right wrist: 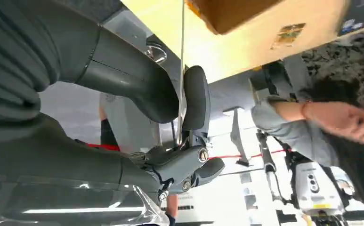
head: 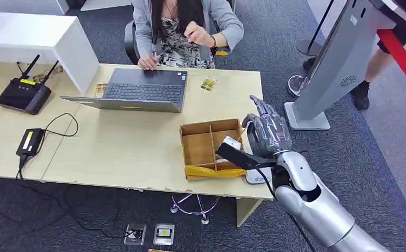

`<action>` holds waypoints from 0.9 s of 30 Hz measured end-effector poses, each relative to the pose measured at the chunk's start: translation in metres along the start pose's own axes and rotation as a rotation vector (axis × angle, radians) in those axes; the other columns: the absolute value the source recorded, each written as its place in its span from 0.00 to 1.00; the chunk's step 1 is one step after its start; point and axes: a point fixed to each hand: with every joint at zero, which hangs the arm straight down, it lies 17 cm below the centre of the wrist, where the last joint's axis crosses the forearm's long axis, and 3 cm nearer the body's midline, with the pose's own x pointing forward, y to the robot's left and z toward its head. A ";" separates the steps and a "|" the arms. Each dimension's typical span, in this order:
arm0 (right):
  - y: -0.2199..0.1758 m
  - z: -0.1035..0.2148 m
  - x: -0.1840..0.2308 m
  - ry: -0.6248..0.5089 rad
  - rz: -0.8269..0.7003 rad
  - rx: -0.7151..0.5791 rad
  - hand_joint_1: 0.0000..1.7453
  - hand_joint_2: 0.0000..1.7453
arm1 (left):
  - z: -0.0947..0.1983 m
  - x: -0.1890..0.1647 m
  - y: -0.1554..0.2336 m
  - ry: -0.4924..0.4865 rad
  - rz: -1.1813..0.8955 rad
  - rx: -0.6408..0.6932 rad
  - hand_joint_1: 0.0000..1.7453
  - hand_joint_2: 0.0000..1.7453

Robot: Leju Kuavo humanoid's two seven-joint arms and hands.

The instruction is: Pass the card to the sensor for recognition and then transmit it.

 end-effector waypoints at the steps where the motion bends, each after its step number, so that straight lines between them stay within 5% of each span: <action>1: 0.004 0.004 -0.006 0.011 -0.001 0.007 1.00 1.00 | 0.000 -0.001 0.000 0.001 0.001 0.000 0.00 0.00; 27: 0.052 0.043 -0.069 0.125 -0.010 0.111 1.00 1.00 | 0.000 -0.001 0.001 -0.002 -0.003 0.007 0.00 0.00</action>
